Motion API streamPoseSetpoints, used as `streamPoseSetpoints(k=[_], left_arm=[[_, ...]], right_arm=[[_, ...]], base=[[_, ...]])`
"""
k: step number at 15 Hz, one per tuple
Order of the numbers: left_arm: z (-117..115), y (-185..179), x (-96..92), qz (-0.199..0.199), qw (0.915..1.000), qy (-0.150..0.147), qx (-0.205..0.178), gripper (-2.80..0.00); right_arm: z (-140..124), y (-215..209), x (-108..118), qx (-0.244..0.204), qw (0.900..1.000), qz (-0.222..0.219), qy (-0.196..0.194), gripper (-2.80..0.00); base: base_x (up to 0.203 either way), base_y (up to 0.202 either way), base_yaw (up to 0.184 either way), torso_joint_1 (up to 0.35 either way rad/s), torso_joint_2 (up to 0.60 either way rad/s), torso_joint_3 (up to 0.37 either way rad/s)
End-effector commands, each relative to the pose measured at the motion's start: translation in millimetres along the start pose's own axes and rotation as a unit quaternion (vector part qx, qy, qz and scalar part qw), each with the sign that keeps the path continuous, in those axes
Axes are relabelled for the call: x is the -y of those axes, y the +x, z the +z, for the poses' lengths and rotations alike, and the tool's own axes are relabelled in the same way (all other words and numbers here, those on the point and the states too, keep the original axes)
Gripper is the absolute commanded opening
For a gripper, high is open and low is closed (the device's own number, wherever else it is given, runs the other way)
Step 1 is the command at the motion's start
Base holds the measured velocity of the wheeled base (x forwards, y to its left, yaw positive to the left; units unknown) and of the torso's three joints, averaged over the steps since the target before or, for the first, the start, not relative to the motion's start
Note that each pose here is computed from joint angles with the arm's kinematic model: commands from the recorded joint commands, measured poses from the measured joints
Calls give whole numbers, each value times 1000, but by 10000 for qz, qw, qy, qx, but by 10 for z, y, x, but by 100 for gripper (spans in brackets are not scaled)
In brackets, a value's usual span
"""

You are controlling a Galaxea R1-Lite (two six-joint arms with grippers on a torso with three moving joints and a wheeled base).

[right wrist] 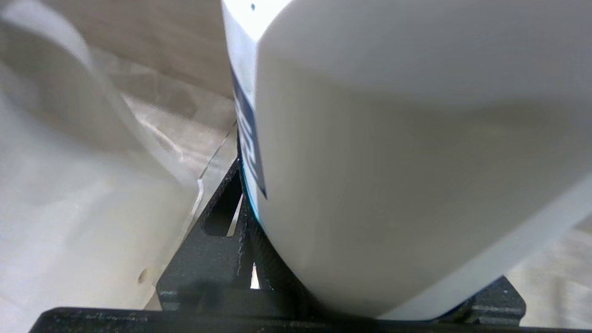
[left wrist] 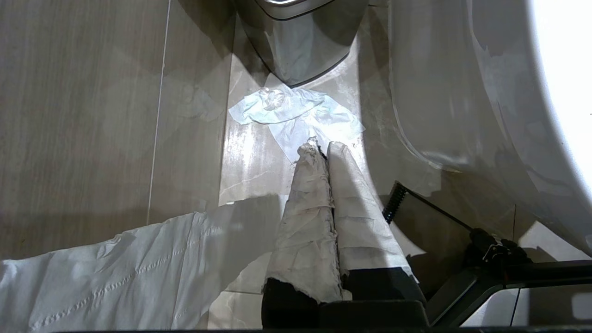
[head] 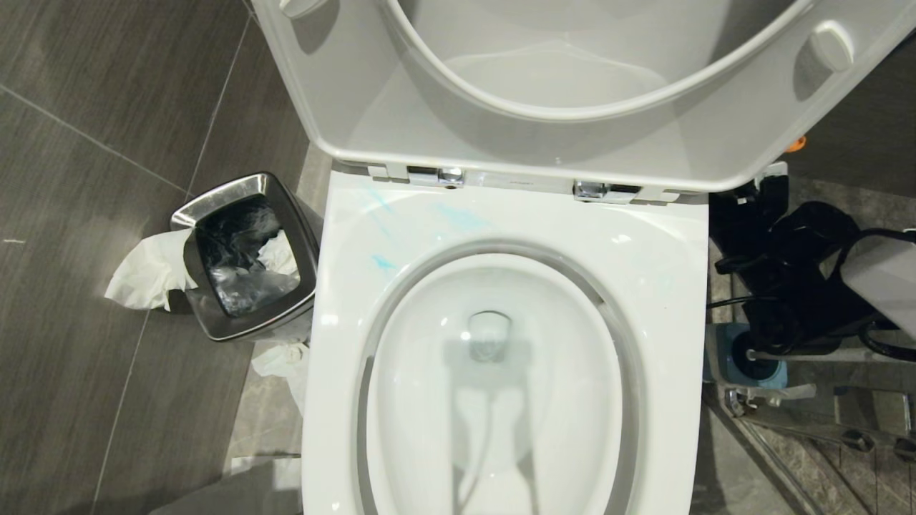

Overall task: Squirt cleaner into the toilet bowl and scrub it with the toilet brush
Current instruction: Pour in the cleaning agent

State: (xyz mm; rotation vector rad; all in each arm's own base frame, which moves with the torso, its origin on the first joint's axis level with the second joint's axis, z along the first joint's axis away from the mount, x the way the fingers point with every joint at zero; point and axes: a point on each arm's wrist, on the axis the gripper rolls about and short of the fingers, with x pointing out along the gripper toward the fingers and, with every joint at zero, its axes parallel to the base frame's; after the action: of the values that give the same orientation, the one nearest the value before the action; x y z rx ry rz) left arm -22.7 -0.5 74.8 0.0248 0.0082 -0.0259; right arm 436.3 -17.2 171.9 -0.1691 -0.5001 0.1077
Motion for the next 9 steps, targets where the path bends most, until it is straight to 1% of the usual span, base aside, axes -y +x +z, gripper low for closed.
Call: streamPoseSetpoints(k=[1,5,8,9], left_arm=[[-5,1,0,-2,10000,-2,-11,-280],[-4,1,0,-2,10000,-2,-10,-280],[-3,1,0,6,10000,-2,-4,-280],[-3,1,0,5,10000,-2,-6,-280]], right_arm=[[492,-114,91,244,9995,-157,-89,-280],[980,-381,122,102,9987,-500,-70,-280],[1244,-706,90,-87,9984,-551,14,-280],[1361,-830,78,-84,9984,-558,21,-280]], base=[[0,0,0,0,0,0],[0,0,0,-1,-10,1],[0,0,0,0,0,0],[0,0,0,0,0,0]])
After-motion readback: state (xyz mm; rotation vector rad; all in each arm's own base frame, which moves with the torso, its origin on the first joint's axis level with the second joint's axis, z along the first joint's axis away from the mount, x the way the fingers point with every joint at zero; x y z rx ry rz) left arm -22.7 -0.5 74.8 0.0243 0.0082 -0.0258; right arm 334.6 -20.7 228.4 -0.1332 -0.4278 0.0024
